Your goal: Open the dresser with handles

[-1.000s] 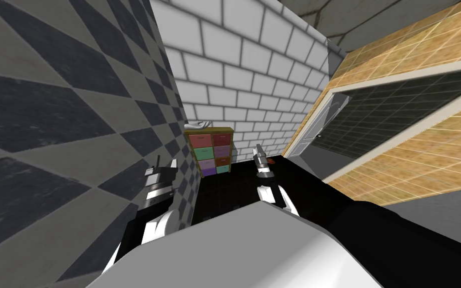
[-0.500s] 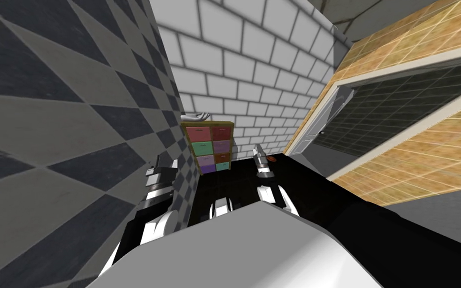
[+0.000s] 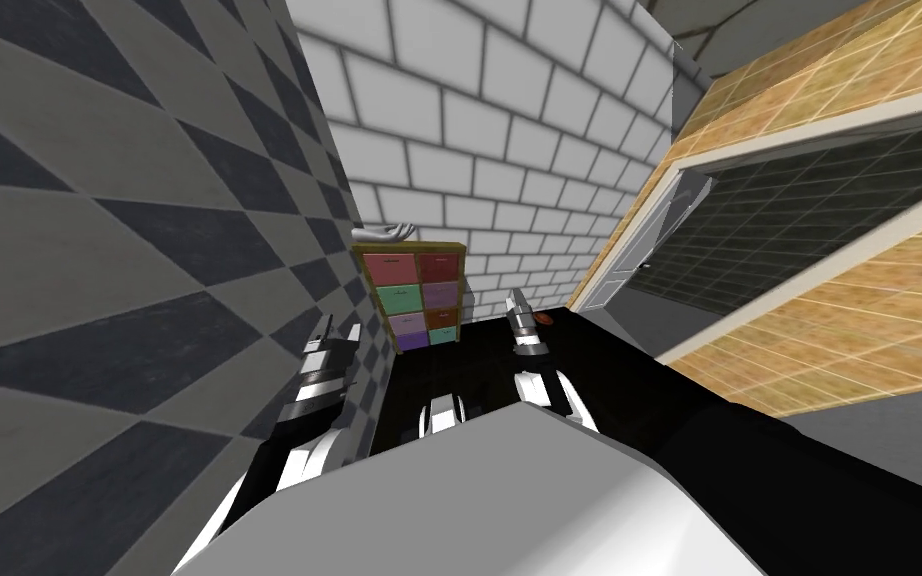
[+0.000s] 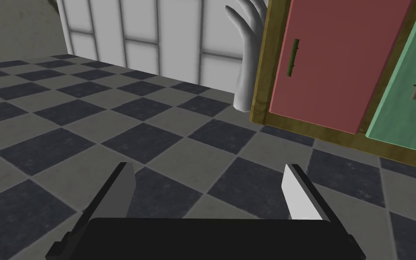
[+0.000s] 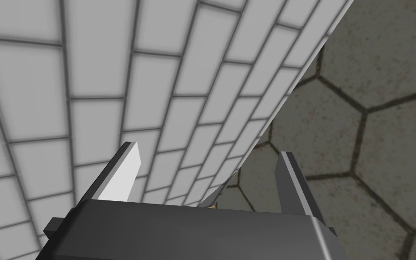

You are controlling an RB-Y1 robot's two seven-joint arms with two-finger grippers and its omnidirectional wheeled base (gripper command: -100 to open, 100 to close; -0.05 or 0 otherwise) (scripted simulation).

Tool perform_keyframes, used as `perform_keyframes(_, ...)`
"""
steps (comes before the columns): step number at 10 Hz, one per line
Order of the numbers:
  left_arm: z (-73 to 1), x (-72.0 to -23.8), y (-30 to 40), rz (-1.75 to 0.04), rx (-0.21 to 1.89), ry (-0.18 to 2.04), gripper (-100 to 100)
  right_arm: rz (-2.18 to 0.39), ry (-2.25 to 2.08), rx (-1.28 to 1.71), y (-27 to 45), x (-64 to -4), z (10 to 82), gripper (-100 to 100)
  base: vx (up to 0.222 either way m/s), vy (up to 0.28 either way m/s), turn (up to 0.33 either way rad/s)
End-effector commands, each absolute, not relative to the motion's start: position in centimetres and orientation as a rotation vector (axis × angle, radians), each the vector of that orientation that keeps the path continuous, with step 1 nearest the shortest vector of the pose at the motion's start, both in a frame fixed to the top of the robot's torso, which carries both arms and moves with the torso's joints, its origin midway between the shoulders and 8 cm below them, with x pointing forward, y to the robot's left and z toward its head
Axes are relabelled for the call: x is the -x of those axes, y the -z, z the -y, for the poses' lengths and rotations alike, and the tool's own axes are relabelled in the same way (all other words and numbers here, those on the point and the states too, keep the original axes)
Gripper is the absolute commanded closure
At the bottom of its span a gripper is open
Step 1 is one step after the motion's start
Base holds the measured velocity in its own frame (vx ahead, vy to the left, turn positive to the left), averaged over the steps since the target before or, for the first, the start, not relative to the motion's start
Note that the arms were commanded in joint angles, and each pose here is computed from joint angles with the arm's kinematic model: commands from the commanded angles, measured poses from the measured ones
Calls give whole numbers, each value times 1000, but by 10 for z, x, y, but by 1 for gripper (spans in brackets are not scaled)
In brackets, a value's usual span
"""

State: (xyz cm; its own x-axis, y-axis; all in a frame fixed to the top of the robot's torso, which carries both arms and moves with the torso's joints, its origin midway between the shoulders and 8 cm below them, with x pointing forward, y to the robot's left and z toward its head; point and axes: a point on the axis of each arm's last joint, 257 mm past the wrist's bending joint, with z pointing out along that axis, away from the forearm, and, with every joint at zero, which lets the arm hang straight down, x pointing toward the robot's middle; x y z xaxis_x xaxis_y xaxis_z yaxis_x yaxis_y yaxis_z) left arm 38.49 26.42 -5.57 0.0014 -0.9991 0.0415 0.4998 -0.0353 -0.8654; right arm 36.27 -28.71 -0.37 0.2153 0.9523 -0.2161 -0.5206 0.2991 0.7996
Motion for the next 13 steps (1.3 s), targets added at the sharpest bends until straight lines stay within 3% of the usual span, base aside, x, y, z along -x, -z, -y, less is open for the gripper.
perform_keyframes(1,-267,-392,79,-847,844,1405,-100,-800,-1130,-659,4,-363,287,0,179,-115,-25)
perform_keyframes(13,-280,-404,164,-941,914,1324,-100,-800,-1130,-659,4,-363,287,0,150,-94,-15)
